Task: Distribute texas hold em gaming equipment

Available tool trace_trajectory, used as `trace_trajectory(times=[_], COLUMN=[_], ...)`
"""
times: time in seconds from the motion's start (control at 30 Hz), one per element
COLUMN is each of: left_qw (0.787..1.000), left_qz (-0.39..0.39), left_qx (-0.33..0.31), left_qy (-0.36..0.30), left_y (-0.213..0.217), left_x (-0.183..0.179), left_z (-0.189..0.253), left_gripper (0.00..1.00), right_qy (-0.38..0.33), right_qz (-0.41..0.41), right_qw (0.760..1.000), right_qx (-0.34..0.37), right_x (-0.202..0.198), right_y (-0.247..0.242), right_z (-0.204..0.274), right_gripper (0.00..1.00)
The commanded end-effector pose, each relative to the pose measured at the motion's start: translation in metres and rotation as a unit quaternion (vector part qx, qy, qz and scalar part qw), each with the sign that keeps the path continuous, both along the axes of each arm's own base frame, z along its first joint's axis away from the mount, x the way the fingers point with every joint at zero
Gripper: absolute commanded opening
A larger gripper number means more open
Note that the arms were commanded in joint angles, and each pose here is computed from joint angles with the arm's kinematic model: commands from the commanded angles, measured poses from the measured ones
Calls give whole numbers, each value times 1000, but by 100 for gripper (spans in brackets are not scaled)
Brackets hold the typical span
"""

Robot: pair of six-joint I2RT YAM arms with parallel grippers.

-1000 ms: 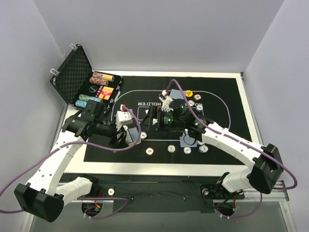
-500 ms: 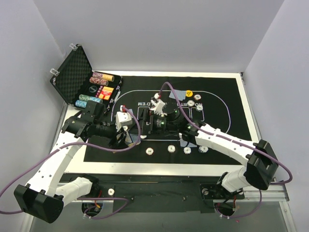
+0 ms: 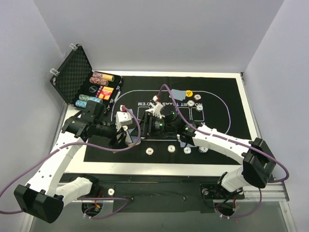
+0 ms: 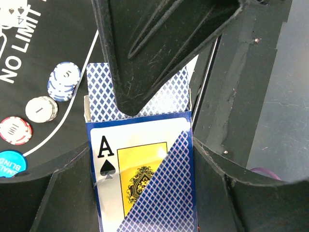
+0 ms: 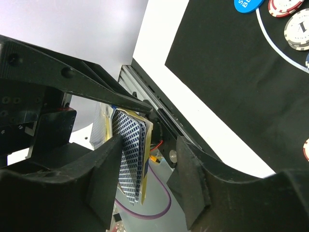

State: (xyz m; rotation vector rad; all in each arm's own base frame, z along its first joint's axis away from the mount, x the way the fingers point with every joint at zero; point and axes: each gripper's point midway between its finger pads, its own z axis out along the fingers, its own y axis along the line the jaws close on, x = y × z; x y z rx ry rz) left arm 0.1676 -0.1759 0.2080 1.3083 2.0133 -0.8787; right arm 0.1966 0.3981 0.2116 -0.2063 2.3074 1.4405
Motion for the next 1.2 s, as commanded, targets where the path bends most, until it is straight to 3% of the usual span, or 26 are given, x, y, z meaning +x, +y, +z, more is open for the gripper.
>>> trace_trajectory(times=[0.0,0.3,0.8,1.17], left_qw=[999,999,999,999], left_qz=[-5,-4,-8,-1], left_qx=[-26,-29,-35,-27], left_qy=[-30,-32,-40,-46], left_y=[-6,-7,-8,-7], left_x=[6,7,6,11], left_z=[18,21,22,19], left_gripper=[0,0,0,0], right_qy=[-1,8,9,9], right_qz=[-2,-21,-38,-53], right_qw=[1000,998,998,997], right_qx=[31,51,54,48], right_x=[2,7,4,0], right_y=[3,-8,-27,-40], right_z=[6,4,11,20], right_gripper=[41,31,32,22])
